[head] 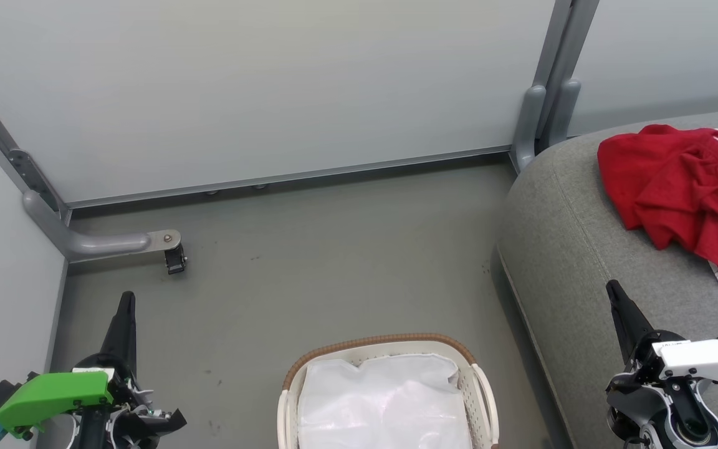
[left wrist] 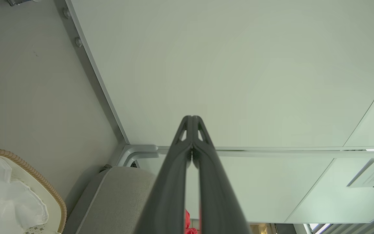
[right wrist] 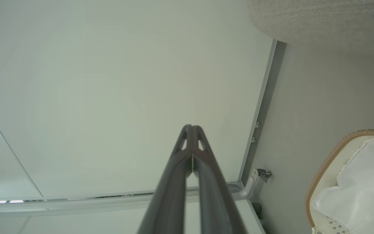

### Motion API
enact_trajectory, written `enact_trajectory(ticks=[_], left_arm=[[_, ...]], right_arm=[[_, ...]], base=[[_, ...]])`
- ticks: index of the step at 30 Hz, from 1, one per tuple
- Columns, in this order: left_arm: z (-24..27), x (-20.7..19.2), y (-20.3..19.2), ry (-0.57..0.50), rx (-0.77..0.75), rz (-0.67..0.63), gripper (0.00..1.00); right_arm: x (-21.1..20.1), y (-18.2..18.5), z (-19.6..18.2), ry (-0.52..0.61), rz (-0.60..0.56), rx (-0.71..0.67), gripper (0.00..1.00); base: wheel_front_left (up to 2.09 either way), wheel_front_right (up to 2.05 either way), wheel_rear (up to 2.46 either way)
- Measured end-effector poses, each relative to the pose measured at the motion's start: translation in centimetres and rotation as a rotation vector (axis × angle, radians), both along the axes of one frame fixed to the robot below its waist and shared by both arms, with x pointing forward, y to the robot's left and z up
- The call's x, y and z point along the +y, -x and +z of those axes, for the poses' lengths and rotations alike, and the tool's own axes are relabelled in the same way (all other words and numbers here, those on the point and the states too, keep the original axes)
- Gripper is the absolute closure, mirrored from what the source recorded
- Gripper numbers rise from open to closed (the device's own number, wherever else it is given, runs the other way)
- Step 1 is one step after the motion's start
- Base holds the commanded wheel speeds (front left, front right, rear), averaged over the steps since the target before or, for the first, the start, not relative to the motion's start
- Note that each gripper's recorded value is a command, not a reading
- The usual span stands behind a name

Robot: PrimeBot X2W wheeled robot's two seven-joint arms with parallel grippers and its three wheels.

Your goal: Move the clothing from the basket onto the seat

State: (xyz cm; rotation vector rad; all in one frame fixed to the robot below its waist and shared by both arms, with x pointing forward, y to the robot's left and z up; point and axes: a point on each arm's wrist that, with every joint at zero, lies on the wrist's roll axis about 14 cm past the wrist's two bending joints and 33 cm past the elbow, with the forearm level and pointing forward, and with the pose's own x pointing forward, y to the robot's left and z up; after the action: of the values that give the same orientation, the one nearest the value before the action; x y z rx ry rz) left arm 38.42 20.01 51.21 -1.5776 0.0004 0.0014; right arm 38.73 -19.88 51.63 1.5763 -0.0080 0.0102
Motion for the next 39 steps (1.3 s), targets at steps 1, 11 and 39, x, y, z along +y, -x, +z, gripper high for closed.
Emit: enact_trajectory(ticks=[1,11,39], left_arm=[[0.0,-0.01,0.0,-0.001,0.0,-0.001,1.0],[-0.01,-0.05,0.0,-0.001,0.0,-0.003,1.0],[-0.01,-0.01,0.0,0.0,0.0,-0.001,1.0]], right_arm=[[0.0,0.0,0.0,0.0,0.0,0.0,1.0],[0.0,0.0,0.0,0.0,0.0,0.0,1.0],[0.0,0.0,0.0,0.0,0.0,0.0,1.0]], base=[[0.0,0.0,0.0],[0.0,0.0,0.0],[0.0,0.0,0.0]])
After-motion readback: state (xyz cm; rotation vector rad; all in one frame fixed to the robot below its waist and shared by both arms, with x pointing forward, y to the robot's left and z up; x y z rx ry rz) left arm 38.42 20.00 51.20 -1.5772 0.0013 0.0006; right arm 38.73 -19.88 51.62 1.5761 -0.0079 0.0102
